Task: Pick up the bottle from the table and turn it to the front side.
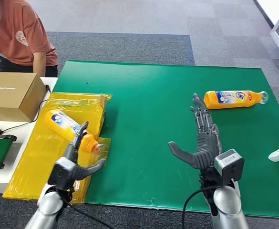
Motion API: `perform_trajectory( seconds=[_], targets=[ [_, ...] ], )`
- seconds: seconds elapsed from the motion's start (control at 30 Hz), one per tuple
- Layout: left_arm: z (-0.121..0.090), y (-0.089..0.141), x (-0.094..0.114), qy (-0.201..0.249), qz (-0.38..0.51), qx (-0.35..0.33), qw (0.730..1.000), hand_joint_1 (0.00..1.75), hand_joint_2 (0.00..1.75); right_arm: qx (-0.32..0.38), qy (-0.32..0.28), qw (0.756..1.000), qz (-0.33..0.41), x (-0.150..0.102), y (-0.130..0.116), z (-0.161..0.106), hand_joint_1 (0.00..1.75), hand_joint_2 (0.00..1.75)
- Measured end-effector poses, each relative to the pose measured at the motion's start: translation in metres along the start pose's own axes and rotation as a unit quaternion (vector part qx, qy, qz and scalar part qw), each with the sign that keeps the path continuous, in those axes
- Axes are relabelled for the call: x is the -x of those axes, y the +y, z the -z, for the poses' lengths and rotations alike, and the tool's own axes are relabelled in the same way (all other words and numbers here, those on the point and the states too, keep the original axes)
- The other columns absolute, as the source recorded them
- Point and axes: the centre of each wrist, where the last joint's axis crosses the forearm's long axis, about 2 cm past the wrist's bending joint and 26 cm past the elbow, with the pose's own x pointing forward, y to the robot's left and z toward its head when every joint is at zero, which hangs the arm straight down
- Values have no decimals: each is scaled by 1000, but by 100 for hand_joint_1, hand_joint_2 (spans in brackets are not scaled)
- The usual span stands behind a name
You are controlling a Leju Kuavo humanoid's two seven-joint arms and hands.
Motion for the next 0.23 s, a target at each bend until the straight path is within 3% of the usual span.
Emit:
perform_trajectory(
  seconds=[0.1,0.23],
  targets=[
    [2,6,-20,-48,-90,-28,994,0,175,-24,1,1000,-6,-1,9,-4,0,175],
    [1,15,-33,-73,-117,-76,987,0,175,-26,1,999,-44,-3,19,-8,0,175]
  ],
)
